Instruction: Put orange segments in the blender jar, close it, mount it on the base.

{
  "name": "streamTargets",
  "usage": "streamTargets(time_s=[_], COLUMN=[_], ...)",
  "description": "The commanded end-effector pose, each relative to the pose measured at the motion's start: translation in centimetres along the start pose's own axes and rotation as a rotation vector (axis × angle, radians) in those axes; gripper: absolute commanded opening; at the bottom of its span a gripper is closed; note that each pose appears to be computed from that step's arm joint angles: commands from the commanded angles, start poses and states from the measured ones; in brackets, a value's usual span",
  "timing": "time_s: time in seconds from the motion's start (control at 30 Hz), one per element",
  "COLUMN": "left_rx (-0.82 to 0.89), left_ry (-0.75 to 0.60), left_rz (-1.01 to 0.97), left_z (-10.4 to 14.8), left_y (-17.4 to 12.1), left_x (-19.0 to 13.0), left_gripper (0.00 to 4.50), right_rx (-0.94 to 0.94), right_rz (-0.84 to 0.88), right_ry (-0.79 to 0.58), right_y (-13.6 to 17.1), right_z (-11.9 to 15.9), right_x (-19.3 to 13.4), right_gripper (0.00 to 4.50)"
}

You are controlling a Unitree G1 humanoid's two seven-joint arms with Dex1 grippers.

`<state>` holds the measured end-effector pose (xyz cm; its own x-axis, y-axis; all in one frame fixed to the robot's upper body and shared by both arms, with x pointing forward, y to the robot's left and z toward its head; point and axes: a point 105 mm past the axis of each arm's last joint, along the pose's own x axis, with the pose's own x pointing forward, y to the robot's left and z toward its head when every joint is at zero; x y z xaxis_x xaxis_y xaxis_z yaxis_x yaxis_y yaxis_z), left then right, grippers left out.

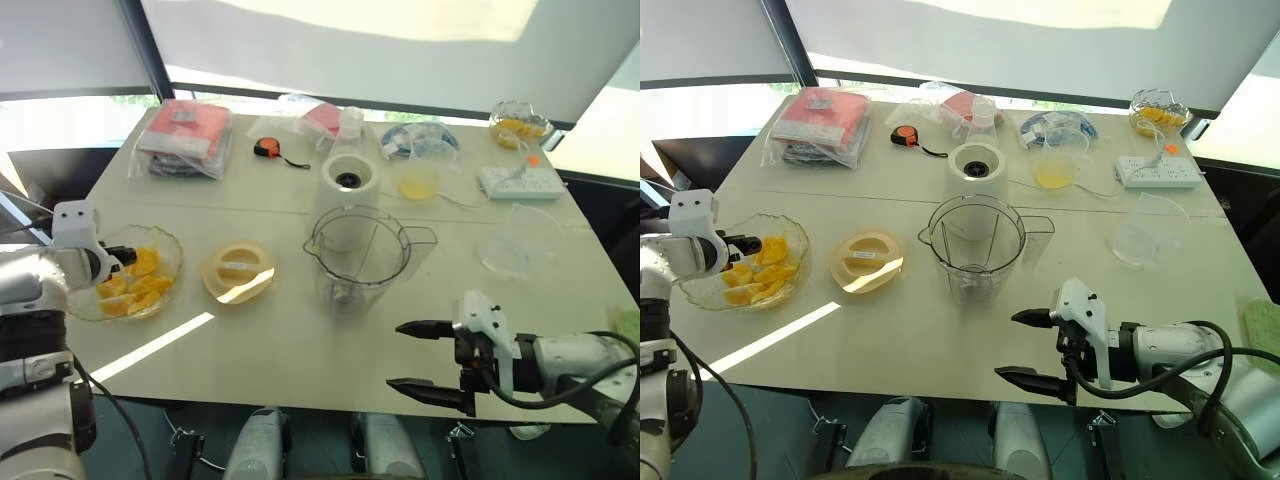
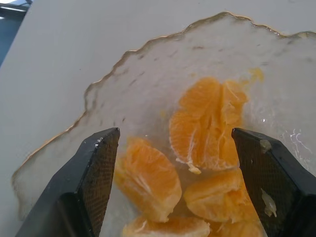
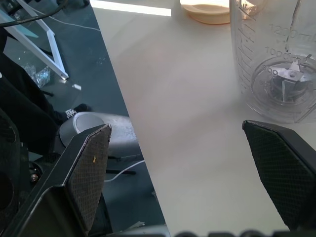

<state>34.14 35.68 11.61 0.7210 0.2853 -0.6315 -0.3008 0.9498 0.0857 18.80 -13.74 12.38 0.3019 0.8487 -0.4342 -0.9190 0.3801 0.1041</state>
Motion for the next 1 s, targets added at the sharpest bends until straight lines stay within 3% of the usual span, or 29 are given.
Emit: streamTargets(time_s=[0.03,0.4,0.5,0.67,1.0], left_rx=[0.038,0.055,0.054,0.063,0.084], left_ry=[-0.055,0.041,0.054,0.040,0.009], left_rz=[-0.004,-0.084,-0.077,-0.078,-0.064], left_z=[1.5,-0.6,-1.0,-0.8,-0.1], left_y=[0.4,-1.6,-1.7,-2.0,-2.0], left_x=[0.4,3.1,3.3,3.4,3.1], left_gripper=[3.77,3.77,2.93,0.38,0.38], right_rx=[-0.057,-0.076,-0.082,-0.085,-0.097], right_rz=[0.004,-0.029,-0.043,-0.046,-0.050], right_ry=[-0.019,-0.037,-0.045,-0.048,-0.044], right_y=[0.6,0.3,0.0,-0.1,-0.4], right_z=[1.0,1.7,1.8,1.8,1.6], right_x=[0.0,0.1,0.2,0.3,0.4], right_gripper=[4.47,4.47,4.50,4.50,4.50])
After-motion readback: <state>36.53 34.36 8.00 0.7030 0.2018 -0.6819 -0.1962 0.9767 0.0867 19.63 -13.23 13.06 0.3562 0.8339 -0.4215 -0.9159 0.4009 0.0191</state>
